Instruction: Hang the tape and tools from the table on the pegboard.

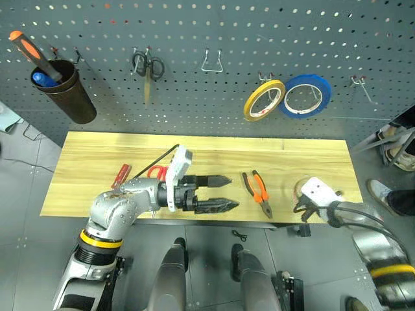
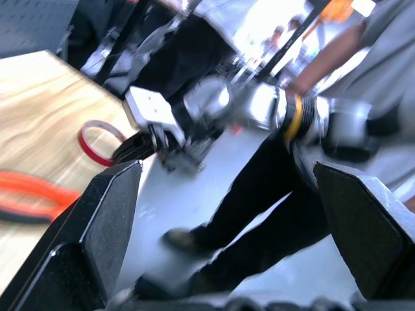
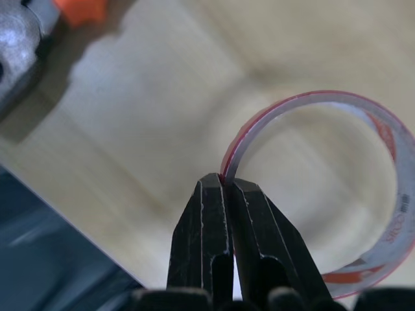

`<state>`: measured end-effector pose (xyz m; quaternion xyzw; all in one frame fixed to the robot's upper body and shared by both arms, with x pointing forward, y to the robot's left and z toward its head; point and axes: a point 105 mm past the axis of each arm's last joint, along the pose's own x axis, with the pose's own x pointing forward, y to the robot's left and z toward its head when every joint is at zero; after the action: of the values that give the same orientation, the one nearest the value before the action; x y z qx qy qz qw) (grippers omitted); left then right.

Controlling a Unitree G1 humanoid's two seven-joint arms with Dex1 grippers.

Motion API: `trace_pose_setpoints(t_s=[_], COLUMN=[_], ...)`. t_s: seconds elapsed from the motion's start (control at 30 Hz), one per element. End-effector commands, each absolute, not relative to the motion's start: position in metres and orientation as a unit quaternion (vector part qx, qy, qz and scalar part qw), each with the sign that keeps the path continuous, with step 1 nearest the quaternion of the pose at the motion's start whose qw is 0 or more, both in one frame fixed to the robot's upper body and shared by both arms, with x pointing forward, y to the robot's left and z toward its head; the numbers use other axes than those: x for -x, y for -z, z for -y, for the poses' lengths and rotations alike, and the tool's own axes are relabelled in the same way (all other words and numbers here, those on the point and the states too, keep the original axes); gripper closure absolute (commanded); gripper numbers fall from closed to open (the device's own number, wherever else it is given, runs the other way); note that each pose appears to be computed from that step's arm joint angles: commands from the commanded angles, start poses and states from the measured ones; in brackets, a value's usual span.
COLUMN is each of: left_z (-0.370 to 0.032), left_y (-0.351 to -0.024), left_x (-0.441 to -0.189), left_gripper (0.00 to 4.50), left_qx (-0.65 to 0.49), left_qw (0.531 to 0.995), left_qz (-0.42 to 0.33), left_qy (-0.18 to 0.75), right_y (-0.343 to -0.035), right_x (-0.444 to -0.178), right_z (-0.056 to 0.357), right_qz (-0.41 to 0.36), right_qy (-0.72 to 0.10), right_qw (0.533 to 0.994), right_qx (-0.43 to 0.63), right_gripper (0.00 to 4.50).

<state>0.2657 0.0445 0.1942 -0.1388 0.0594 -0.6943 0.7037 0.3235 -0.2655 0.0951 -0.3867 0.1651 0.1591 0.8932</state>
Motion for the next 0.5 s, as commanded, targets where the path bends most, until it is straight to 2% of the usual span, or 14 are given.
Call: trace_pose_setpoints(t_s=[0.03,0.13,0.33,0.5], left_z=[-0.04,-0.034,-0.017,-0.003], left_y=[-0.227,-0.251,-0.27,-0.274], left_x=[-0.262,-0.268,-0.281,-0.289], left_gripper=[0.0,0.0,0.0,0.0], left_qx=[0.178,0.218,0.238,0.241], left_qw=[0.692,0.686,0.678,0.674], left_qz=[-0.014,0.022,0.054,0.067], left_qy=[0.7,0.694,0.693,0.695], right_y=[-0.161,-0.19,-0.231,-0.242], right_x=[-0.306,-0.301,-0.342,-0.376], right_z=[0.27,0.27,0.287,0.297], right_qz=[-0.044,0.021,0.075,0.079], right_qy=[-0.055,-0.004,0.019,-0.005], right_qw=[0.888,0.872,0.879,0.896], right_qx=[0.454,0.489,0.471,0.438], right_gripper=[4.44,4.44,4.44,4.44])
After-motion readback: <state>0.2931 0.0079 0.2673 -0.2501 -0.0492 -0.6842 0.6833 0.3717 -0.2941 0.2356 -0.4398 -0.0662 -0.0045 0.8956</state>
